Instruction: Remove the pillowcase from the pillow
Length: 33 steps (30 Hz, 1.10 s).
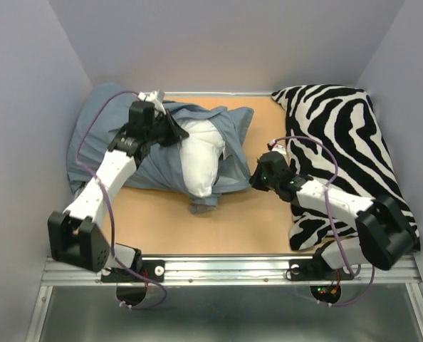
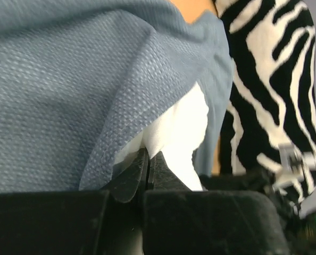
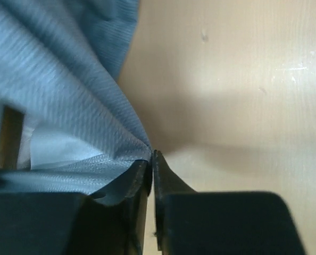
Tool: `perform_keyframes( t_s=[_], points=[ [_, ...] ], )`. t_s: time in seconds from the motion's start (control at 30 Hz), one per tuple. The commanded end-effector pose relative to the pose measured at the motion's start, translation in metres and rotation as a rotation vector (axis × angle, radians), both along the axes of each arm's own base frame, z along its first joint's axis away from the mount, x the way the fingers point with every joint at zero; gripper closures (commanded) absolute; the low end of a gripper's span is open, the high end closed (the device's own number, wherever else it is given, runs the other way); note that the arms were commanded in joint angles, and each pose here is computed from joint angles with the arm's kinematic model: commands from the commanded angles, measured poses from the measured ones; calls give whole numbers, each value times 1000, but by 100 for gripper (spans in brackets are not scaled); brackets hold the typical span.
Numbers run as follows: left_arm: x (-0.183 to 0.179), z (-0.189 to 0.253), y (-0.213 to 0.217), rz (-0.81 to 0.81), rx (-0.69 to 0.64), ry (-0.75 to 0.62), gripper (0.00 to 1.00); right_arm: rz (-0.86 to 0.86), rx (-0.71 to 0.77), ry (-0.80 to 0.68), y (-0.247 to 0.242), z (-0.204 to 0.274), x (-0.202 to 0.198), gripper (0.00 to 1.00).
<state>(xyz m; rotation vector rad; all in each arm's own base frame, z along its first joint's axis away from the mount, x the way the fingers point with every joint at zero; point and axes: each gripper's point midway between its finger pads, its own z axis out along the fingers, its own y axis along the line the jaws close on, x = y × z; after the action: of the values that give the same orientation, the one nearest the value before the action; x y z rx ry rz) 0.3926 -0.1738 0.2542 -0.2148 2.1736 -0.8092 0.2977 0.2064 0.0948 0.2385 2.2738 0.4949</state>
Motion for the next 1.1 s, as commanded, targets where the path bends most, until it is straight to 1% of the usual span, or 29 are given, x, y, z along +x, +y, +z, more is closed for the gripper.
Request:
perform_keyframes(
  t_s=[0.0, 0.03, 0.07, 0.1, 0.13, 0.17, 0.2, 0.23, 0.27, 0.3, 0.37, 0.4, 0.47, 0.53, 0.57, 0.63, 0.73, 0.77, 0.8, 0.87, 0.9, 0.93, 0.97, 1.0, 1.03, 1.07],
  points=[
    [-28, 31, 6, 80, 10, -232, 100, 22, -89, 27, -2, -2, 27, 84],
    [-38, 25, 0, 68, 4, -225, 100, 24, -88, 23, 0, -2, 32, 69],
    [-56, 12, -11, 37, 3, -212, 100, 29, -88, 15, 5, 2, 44, 60],
    [-63, 6, -15, 28, -1, -202, 100, 35, -90, 6, 7, 4, 47, 43],
    [-70, 2, -18, 21, -1, -200, 100, 48, -90, -9, 9, 10, 50, 36],
    [-79, -13, -24, 1, 9, -176, 100, 56, -80, -30, 12, 19, 53, 31],
    [-81, -17, -24, 7, 16, -172, 100, 71, -64, -45, 16, 28, 54, 28],
    [-82, -22, -24, 7, 21, -164, 100, 81, -45, -71, 18, 41, 54, 22],
    [-86, -26, -26, 1, 19, -159, 100, 93, -8, -110, 20, 61, 51, 20],
    [-87, -26, -27, -2, 14, -162, 100, 110, 12, -133, 22, 72, 48, 16],
    [-88, -27, -30, -10, 14, -162, 100, 139, 53, -149, 24, 84, 38, 14],
    [-90, -25, -33, -19, 8, -166, 100, 158, 85, -181, 26, 101, 31, 13],
    [-93, -23, -37, -34, 7, -172, 100, 160, 101, -200, 24, 108, 24, 11],
    [-97, -22, -42, -57, 9, -179, 100, 165, 100, -216, 26, 112, 26, 9],
    [-98, -22, -43, -65, 10, -182, 100, 171, 92, -229, 28, 118, 32, 9],
    [-103, -22, -48, -79, 13, -180, 100, 187, 77, -210, 37, 111, 40, 9],
    [-107, -25, -49, -76, 8, -171, 100, 170, 77, -229, 47, 120, 60, 9],
    [-109, -25, -50, -82, 6, -172, 100, 166, 54, -193, 51, 103, 69, 10],
    [-111, -26, -51, -84, 6, -170, 100, 155, 57, -214, 55, 114, 79, 13],
    [-114, -26, -54, -93, 7, -170, 100, 119, 23, -196, 56, 103, 95, 18],
    [-116, -28, -54, -97, 12, -168, 100, 97, 8, -204, 54, 105, 101, 22],
    [-118, -29, -55, -101, 13, -162, 100, 55, -13, -217, 48, 106, 109, 33],
    [-121, -26, -54, -99, 4, -164, 100, 33, -13, -231, 45, 115, 116, 41],
    [-127, -31, -57, -115, 6, -156, 100, 22, -29, -208, 42, 106, 122, 59],
    [-131, -27, -57, -121, -2, -165, 100, 10, -23, -212, 41, 113, 128, 68],
    [-134, -28, -57, -124, 1, -162, 100, -13, -43, -191, 29, 107, 132, 74]
  ],
)
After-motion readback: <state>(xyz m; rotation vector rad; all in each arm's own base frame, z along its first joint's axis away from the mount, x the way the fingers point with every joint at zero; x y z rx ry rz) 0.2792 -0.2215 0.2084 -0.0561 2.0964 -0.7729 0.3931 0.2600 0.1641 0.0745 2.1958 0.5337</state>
